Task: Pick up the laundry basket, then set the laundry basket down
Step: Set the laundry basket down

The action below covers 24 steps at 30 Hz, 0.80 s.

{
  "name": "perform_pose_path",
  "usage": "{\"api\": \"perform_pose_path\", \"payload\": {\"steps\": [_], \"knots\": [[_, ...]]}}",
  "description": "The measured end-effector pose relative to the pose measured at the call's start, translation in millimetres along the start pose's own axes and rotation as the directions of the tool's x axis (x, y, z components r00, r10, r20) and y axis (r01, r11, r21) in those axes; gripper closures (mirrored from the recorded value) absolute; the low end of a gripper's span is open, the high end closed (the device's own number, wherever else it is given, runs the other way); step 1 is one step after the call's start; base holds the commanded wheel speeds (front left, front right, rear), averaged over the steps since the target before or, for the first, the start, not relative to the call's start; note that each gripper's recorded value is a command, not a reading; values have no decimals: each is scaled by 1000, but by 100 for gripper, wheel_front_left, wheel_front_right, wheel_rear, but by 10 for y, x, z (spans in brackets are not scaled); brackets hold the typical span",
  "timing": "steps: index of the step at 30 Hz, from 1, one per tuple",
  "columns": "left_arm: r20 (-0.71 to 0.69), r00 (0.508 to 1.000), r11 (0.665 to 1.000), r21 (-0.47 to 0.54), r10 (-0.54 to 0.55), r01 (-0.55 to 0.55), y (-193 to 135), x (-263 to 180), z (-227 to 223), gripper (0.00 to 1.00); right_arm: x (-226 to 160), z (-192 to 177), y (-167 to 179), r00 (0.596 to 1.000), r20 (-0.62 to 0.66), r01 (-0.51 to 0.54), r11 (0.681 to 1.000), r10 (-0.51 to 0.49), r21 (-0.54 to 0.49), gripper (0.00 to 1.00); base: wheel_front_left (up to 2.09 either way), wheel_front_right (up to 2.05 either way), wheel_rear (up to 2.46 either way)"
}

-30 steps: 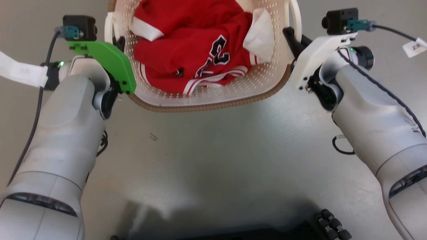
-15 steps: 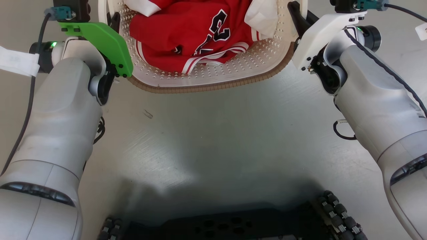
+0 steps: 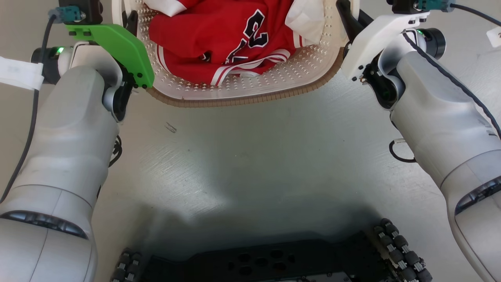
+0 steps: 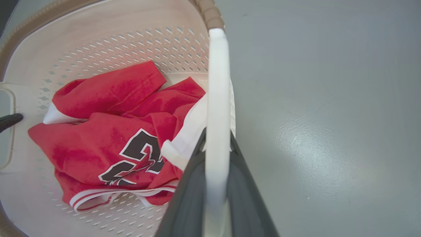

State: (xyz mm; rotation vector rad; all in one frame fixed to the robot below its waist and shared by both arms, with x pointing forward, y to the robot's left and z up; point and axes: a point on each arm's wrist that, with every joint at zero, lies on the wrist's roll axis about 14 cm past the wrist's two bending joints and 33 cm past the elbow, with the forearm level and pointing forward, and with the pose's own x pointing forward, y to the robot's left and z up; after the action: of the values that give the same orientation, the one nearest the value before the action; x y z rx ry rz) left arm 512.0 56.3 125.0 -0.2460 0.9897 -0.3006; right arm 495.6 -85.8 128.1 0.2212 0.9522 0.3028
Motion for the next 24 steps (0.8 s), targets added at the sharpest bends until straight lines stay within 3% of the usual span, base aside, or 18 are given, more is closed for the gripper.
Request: {"api": "perform_pose_path", "payload": {"steps": [24], "knots": [[-6,1000,1000,9,-12,12,3,23,-22,100,23,-18,-12,1000,-18,-5,1000,5,-4,100,0,0,0]]}}
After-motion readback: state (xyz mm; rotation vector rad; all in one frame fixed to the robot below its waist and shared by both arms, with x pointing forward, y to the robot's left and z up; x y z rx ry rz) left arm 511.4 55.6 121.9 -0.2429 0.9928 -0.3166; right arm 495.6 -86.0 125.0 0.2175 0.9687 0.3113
